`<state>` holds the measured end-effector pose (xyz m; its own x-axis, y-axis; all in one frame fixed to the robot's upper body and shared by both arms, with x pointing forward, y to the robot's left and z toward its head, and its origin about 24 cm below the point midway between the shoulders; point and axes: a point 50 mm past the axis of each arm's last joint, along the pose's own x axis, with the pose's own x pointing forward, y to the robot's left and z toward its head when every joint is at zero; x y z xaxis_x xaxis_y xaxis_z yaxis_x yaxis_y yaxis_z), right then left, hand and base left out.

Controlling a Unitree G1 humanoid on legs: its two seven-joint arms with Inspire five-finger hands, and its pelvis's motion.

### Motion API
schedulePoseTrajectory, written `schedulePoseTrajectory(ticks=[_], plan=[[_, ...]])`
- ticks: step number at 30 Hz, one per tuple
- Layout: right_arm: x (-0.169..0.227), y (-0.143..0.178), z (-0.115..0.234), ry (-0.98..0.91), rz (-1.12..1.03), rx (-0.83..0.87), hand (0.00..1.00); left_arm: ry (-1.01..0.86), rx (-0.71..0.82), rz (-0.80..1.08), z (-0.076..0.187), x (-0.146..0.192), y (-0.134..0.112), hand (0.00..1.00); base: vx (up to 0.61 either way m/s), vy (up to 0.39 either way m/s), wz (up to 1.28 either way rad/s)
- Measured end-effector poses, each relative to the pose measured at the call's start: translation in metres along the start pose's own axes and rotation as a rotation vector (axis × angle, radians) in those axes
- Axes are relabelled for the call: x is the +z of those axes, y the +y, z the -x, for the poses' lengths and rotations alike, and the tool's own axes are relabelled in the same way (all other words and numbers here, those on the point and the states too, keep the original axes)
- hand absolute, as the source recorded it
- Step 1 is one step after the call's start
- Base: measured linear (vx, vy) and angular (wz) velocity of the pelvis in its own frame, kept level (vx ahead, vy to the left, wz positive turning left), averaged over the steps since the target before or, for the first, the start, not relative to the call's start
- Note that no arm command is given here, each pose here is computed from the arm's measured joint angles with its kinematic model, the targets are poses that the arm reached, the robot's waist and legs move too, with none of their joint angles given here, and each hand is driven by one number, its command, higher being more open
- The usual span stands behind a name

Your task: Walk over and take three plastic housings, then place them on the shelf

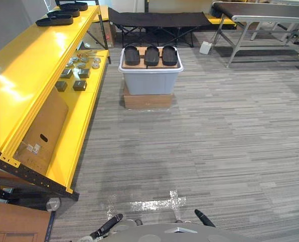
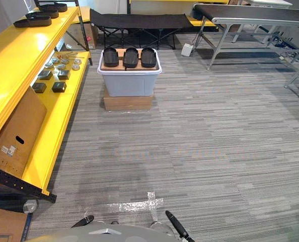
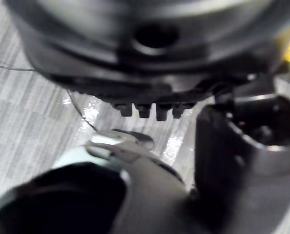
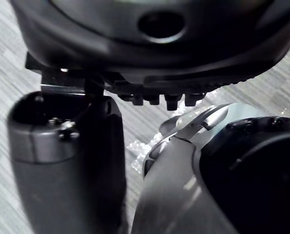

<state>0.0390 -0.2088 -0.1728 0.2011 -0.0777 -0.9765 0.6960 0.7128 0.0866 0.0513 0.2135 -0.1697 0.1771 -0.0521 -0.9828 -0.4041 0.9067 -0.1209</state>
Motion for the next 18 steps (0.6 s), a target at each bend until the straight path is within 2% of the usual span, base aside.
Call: schedulePoseTrajectory(ticks=[4,14,18], plan=[[0.008,0.013,-0.001,-0.088,0.012,0.025,1.00,-0.076,-0.061,0.008,-0.001,0.014,-0.010,1.00,0.05,0.030,-0.02],[0.045,0.071,0.001,-0.268,0.110,0.195,1.00,-0.189,-0.133,0.011,-0.001,0.032,-0.028,1.00,0.01,0.004,0.00],[0.045,0.075,0.001,-0.277,0.121,0.206,1.00,-0.202,-0.126,0.072,-0.001,0.030,-0.027,1.00,-0.03,-0.008,0.11]])
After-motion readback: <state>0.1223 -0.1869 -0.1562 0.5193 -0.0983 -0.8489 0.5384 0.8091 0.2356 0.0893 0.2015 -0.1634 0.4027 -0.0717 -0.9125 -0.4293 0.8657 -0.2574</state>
